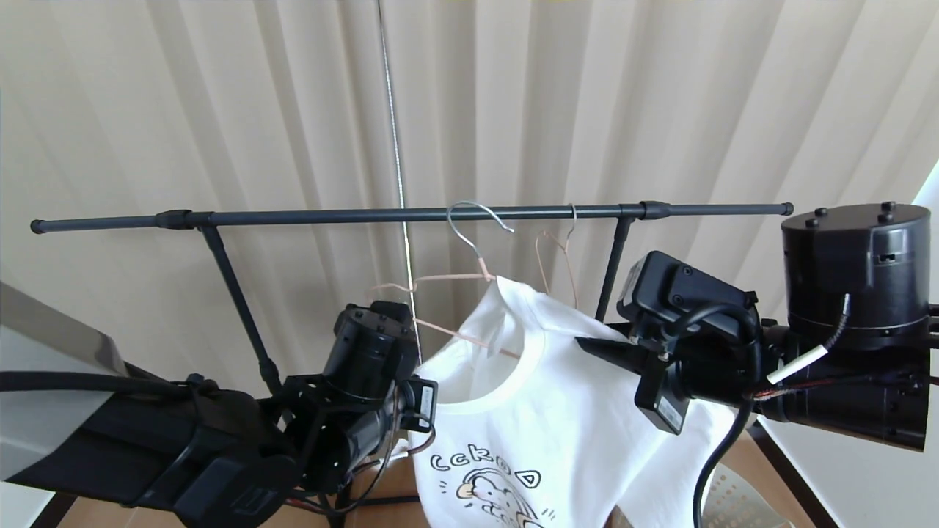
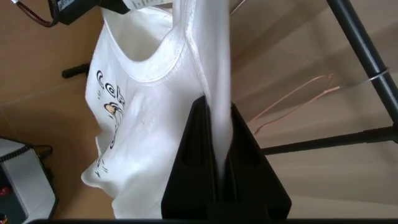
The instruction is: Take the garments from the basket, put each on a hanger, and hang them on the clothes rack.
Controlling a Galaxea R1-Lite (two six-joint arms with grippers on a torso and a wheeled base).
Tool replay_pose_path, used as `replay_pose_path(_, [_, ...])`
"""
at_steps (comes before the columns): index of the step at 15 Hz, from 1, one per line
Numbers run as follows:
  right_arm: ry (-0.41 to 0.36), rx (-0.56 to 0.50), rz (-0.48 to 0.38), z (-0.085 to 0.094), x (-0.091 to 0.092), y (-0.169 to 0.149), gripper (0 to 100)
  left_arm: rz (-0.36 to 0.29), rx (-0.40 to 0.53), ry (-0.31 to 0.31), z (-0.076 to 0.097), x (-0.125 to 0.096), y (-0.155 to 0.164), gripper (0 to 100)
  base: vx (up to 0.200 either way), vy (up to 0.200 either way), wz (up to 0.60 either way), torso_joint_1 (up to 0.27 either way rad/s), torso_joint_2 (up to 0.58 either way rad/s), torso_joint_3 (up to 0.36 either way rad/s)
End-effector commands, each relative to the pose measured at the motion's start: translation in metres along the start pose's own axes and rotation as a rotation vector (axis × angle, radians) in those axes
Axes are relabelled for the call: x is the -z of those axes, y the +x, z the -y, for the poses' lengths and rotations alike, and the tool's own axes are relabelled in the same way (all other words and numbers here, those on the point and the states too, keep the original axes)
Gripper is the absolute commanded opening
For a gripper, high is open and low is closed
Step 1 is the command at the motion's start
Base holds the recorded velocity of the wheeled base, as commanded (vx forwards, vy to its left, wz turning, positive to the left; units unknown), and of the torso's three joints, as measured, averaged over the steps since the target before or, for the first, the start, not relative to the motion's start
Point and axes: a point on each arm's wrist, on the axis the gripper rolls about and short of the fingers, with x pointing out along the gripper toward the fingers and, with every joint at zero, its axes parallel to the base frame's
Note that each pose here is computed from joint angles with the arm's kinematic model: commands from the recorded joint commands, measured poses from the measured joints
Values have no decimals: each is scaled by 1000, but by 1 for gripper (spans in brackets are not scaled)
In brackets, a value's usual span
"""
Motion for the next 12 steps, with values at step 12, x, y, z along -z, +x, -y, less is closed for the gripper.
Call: replay_pose_path(12, [151,-10,105,-19,54,9,0,141,-72,-84,-35,-27,1,0,0,0,0,0,0,0])
